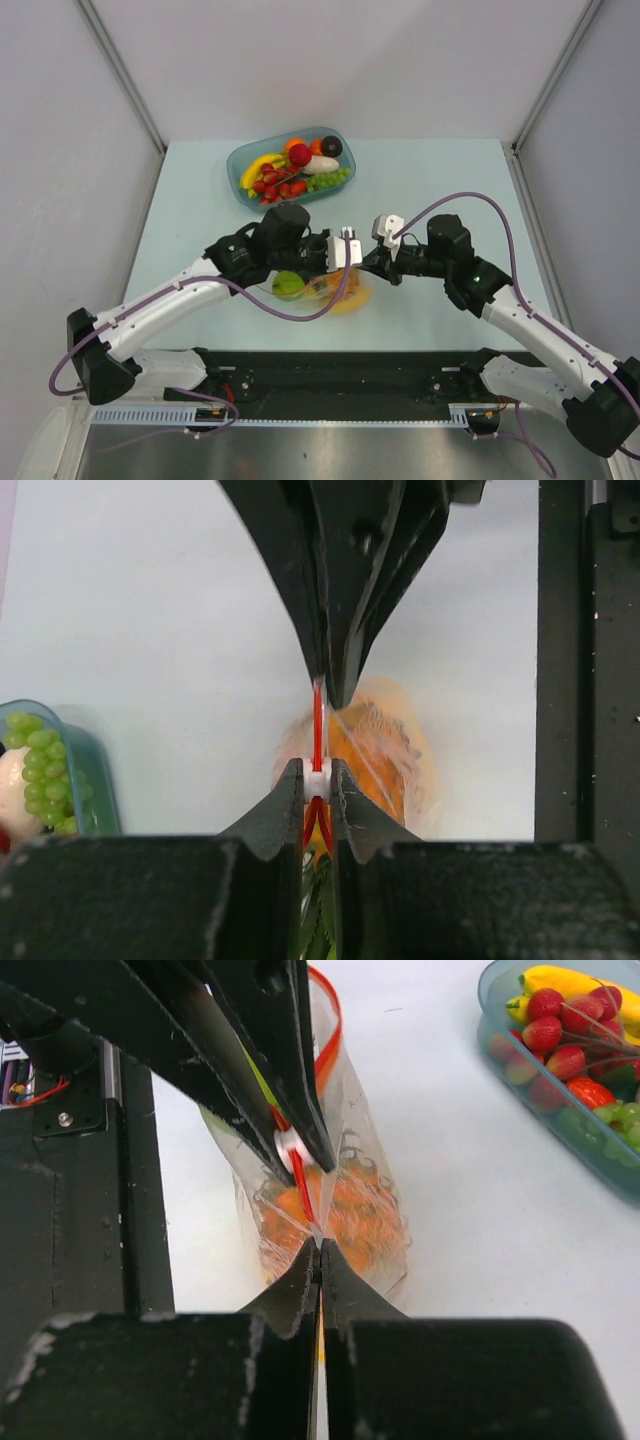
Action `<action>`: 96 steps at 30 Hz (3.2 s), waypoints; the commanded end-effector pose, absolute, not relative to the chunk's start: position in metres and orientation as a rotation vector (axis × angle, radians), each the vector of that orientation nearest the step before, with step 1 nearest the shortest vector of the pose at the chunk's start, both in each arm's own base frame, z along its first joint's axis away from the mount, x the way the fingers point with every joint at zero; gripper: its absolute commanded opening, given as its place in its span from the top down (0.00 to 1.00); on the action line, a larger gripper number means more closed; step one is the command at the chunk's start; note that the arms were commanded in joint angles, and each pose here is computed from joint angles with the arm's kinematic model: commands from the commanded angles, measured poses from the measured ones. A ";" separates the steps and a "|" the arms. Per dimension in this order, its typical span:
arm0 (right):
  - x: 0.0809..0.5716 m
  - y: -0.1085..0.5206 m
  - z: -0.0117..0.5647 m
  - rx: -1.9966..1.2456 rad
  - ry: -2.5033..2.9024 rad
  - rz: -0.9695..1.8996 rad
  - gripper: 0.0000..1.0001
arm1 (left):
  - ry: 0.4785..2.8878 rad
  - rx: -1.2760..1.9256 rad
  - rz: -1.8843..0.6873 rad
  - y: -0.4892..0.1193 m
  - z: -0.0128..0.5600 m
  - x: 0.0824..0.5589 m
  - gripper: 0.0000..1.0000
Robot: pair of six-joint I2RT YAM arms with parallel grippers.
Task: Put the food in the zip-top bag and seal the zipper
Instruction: Zip the zipper food storage bag at the center of the board, then place the zipper food storage bag at the center of the board, then reset both arms
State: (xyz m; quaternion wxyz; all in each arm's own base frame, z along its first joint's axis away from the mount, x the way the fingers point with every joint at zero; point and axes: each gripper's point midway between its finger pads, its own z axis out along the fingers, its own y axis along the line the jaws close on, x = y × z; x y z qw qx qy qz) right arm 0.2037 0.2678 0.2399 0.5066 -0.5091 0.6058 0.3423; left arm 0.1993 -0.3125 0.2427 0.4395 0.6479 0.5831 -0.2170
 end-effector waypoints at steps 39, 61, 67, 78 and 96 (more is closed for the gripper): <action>0.241 0.163 0.273 -0.969 1.530 0.550 1.00 | 1.689 1.554 -0.188 -0.169 0.208 0.219 0.88; 0.308 0.194 0.288 -1.033 1.464 0.565 1.00 | 1.641 1.430 -0.172 -0.185 0.254 0.284 0.89; 0.246 0.202 0.181 -1.288 1.623 0.636 1.00 | 1.716 1.580 -0.307 -0.184 0.187 0.236 0.82; 0.169 0.183 0.139 -1.443 1.704 0.668 0.59 | 1.728 1.753 -0.528 -0.186 0.135 0.137 0.42; 0.256 0.135 0.291 -0.867 1.795 0.511 0.00 | 1.952 0.910 -0.582 -0.165 0.328 0.252 0.00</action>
